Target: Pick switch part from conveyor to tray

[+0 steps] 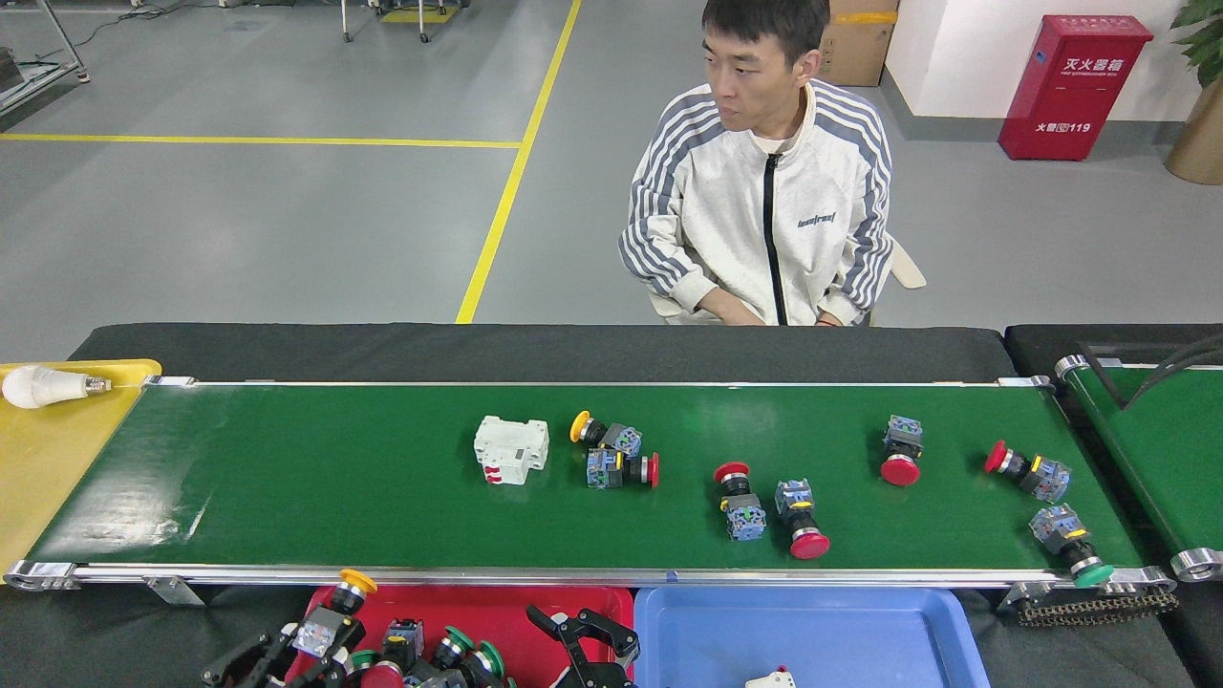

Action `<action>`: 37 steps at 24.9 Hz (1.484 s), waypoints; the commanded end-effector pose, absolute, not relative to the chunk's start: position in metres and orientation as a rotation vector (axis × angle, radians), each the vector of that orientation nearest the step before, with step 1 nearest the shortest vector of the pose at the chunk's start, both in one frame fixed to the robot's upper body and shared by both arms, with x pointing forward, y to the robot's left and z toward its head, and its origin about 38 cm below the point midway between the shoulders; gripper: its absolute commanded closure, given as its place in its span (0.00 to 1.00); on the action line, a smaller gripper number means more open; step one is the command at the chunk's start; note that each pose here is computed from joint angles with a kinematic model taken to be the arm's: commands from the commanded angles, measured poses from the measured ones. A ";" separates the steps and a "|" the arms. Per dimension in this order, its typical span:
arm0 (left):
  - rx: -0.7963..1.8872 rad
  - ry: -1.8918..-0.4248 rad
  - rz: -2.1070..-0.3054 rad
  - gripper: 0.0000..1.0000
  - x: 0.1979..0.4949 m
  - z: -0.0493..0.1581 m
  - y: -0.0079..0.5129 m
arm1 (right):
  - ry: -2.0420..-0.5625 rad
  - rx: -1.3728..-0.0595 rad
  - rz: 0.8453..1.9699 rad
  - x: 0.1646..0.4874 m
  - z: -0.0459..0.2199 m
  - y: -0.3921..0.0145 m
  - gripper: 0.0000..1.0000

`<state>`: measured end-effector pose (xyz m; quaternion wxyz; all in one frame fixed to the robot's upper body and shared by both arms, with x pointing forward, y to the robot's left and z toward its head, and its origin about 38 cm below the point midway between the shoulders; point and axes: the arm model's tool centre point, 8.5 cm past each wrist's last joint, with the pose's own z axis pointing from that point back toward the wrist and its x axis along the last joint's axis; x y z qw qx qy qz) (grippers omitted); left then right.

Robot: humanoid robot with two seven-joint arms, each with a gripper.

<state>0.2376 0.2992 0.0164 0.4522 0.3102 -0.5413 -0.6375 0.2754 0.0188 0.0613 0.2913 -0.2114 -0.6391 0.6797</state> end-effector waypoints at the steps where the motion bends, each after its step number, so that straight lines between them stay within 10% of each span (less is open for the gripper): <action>1: 0.778 -1.340 -1.572 0.00 0.234 0.020 0.301 | -1.693 -0.668 1.705 0.287 0.070 -0.018 0.01; 8: 0.903 -1.314 -1.434 0.00 0.233 0.035 0.328 | -1.390 -1.102 1.073 0.282 0.046 -0.185 0.01; 12: 1.124 -1.075 -1.245 0.00 0.250 0.047 0.376 | -1.337 -1.130 0.998 0.283 0.041 -0.197 0.01; 23: 1.103 -1.184 -1.401 0.00 0.284 0.064 0.375 | -1.351 -0.927 1.306 0.354 0.052 -0.097 0.01; 30: 0.946 -1.277 -1.589 0.00 0.374 0.061 0.332 | -1.353 -0.840 1.441 0.369 0.045 -0.055 0.02; 37: 0.912 -1.226 -1.522 0.00 0.438 0.060 0.332 | -1.346 -0.827 1.478 0.373 0.040 -0.049 0.80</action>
